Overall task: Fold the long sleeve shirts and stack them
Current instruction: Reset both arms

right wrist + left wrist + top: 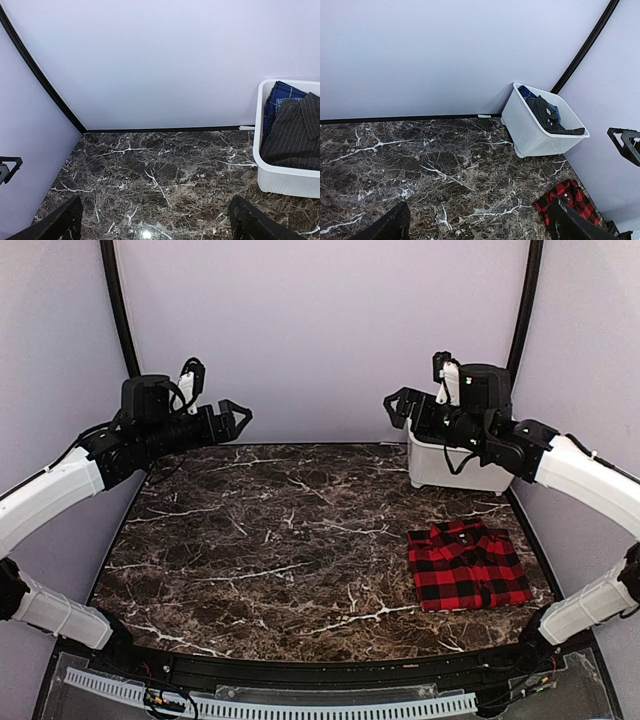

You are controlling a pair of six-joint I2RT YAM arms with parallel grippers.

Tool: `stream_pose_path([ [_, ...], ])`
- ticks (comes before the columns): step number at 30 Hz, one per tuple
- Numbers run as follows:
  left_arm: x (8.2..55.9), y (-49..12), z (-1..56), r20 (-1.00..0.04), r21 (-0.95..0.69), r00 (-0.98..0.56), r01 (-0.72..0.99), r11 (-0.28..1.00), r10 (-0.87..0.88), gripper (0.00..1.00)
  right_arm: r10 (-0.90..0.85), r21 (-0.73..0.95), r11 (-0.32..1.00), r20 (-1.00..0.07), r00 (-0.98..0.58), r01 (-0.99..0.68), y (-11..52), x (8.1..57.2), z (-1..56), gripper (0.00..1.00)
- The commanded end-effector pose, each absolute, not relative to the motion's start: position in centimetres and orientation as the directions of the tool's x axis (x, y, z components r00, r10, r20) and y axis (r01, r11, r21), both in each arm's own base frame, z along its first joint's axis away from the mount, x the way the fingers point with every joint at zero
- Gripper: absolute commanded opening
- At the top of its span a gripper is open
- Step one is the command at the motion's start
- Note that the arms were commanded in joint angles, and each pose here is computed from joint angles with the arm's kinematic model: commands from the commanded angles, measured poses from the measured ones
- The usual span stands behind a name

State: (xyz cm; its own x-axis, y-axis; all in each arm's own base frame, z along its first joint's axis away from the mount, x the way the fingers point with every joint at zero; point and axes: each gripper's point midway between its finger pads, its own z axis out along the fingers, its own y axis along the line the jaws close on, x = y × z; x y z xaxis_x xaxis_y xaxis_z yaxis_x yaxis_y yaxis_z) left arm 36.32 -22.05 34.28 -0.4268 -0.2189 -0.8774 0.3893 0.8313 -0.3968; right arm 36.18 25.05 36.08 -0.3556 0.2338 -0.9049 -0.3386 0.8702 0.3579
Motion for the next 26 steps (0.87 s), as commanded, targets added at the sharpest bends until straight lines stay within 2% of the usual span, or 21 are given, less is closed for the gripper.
stream_pose_path([
  [1,36.3,-21.9,34.6,-0.888,-0.389,-0.402,0.395,0.832,-0.224,0.94,0.222,0.336,0.879,-0.916,-0.334,-0.337,24.9,36.1,36.3,0.99],
  [26,36.0,-21.7,33.7,-0.88,-0.396,-0.418,0.385,0.834,-0.225,0.94,0.208,0.327,0.887,-0.914,-0.349,-0.327,24.5,35.8,35.4,0.98],
])
